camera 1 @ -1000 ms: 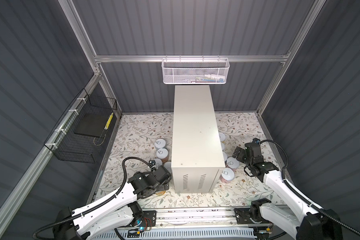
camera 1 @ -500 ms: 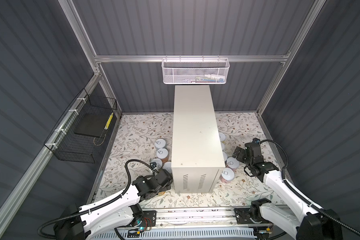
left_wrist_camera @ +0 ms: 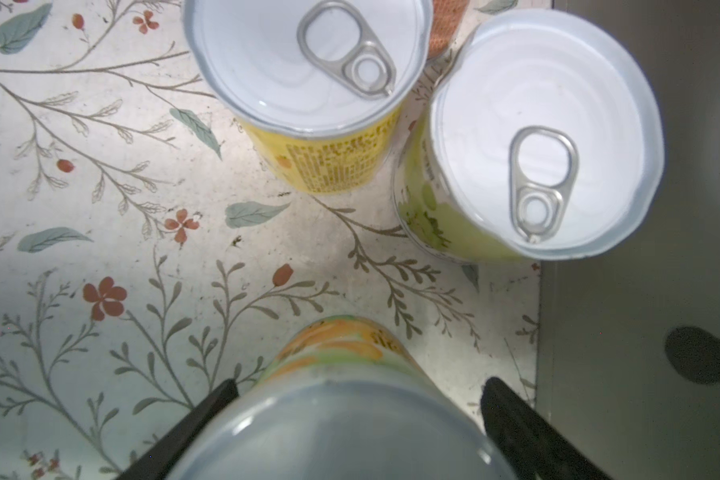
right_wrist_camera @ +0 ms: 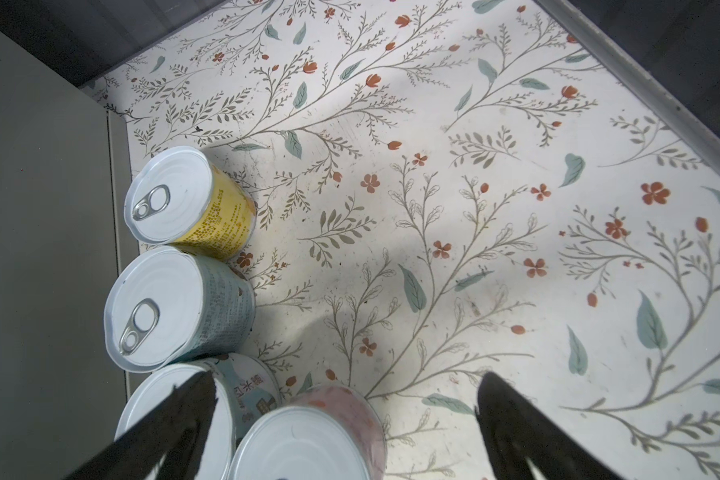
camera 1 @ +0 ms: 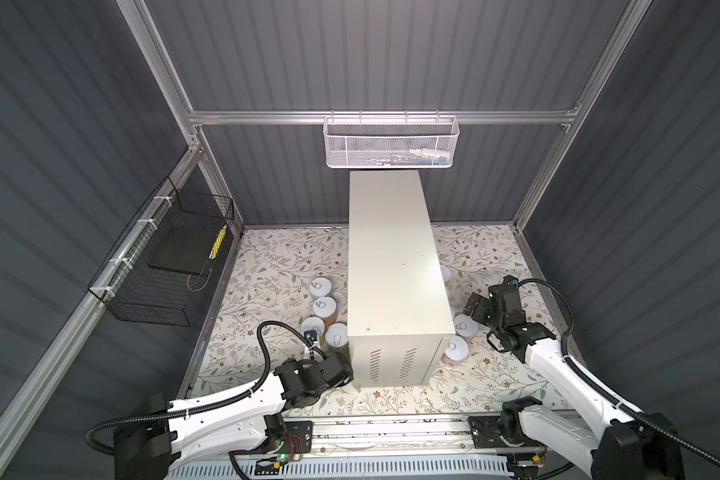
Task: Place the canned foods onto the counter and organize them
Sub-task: 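Close the left gripper around the tall orange-labeled can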
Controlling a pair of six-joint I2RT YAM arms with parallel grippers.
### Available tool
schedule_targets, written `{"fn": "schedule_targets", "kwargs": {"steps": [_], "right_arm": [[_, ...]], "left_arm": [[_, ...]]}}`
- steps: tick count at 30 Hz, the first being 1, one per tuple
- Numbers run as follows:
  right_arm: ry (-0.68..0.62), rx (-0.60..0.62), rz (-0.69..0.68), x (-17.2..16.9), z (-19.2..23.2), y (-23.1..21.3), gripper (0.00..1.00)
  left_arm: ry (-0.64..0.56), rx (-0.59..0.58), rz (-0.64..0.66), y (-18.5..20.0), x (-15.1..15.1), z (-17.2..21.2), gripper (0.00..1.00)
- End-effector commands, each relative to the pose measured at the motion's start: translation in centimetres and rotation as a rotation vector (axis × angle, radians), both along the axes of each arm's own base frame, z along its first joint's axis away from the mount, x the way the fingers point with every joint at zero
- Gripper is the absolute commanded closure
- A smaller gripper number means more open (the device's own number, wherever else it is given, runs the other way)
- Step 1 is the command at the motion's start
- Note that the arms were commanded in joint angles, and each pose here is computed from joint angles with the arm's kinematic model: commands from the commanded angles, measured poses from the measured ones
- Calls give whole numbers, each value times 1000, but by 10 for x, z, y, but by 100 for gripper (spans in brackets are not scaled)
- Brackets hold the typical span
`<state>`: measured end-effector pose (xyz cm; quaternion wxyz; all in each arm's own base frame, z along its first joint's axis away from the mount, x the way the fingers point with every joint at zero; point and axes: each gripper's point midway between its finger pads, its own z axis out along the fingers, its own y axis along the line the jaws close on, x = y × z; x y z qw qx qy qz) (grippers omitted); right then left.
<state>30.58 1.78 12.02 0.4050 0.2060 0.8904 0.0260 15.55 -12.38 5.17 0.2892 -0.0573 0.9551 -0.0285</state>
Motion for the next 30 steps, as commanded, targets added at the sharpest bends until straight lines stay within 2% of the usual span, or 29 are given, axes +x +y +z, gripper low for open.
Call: {"fn": "schedule_targets", "kwargs": {"steps": [1,11,16,18,20,21,23,27,30], "right_arm": [[0,-3,15,1,1,3,1],[-1,28,64,-2,7,11,1],[-41,73,110,-7,32,22,1],[-62,85,139,-10,46,28,1],[-81,93,190,-12,60,41,1],[-67,90,219,-16,62,46,1],[-51,74,273,-22,68,60,1],[-34,23,317,-35,76,74,1],[-26,32,331,-42,77,81,1]], "left_arm": [[-19,37,66,17,-1,-4,10],[-69,46,104,21,6,-5,22],[-92,42,105,19,10,-4,29],[-98,51,103,19,11,-4,40],[-107,59,106,19,13,-3,60],[-112,60,105,18,14,-1,71],[-127,72,108,19,17,8,100],[-165,128,118,23,23,40,100],[-203,190,122,30,30,76,100]]}}
